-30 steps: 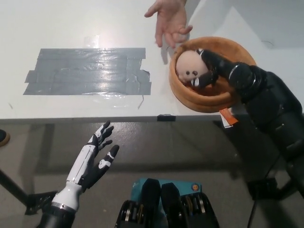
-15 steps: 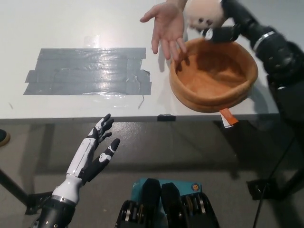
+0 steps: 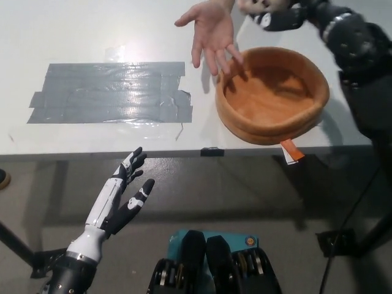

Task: An emotional support dumpling is kept in a soft plate infront in the middle of the desk infront of the robot. The robot extends its right arm to pick up the dumpling and hands it to a person

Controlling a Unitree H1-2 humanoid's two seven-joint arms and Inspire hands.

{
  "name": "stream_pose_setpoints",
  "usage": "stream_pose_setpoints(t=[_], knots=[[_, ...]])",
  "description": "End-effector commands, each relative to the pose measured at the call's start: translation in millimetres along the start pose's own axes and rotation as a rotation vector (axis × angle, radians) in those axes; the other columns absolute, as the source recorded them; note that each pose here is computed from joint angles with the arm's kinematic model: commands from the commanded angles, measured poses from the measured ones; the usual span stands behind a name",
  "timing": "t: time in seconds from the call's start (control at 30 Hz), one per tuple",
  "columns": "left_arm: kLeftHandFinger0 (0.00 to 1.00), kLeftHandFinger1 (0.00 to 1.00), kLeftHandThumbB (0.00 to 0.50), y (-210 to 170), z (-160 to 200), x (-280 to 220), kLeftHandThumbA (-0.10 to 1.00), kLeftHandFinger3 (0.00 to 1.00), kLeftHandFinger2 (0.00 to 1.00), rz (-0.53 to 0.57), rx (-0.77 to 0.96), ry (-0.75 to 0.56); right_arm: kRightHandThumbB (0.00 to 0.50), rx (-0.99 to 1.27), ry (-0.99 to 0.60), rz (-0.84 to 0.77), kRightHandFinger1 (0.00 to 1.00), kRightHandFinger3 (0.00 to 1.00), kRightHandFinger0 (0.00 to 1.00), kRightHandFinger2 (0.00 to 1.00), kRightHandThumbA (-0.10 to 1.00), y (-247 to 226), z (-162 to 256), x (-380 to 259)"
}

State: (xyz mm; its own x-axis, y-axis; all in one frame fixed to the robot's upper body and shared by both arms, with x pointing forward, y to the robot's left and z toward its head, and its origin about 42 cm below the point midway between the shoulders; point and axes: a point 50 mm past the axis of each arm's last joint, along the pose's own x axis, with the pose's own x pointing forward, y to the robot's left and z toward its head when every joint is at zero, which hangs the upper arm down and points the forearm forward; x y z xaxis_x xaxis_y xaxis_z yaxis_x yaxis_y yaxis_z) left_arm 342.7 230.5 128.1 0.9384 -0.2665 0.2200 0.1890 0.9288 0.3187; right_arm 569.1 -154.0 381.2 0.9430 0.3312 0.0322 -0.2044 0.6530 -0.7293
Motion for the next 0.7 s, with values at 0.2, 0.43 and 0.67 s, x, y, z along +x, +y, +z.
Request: stream_pose_setpoints(t=[0.2, 0.43, 0.67], knots=[[0.99, 1.00, 0.238, 10, 10, 11, 0.74, 1.00, 1.00, -0.012, 0.019, -0.026, 0.193, -0.066, -0.039, -0.027, 0.64, 1.00, 0.10, 0.98, -0.10, 9, 49, 35], [0.99, 1.00, 0.232, 8, 11, 11, 0.74, 1.00, 1.00, -0.019, 0.021, -0.021, 0.259, -0.037, -0.026, -0.002, 0.48, 0.83, 0.03, 0.80, -0.10, 25, 51, 41], [0.99, 1.00, 0.234, 9, 11, 11, 0.73, 1.00, 1.00, -0.015, 0.025, -0.024, 0.382, -0.044, 0.033, 0.084, 1.00, 1.00, 1.00, 1.00, 0.39, 34, 38, 40]])
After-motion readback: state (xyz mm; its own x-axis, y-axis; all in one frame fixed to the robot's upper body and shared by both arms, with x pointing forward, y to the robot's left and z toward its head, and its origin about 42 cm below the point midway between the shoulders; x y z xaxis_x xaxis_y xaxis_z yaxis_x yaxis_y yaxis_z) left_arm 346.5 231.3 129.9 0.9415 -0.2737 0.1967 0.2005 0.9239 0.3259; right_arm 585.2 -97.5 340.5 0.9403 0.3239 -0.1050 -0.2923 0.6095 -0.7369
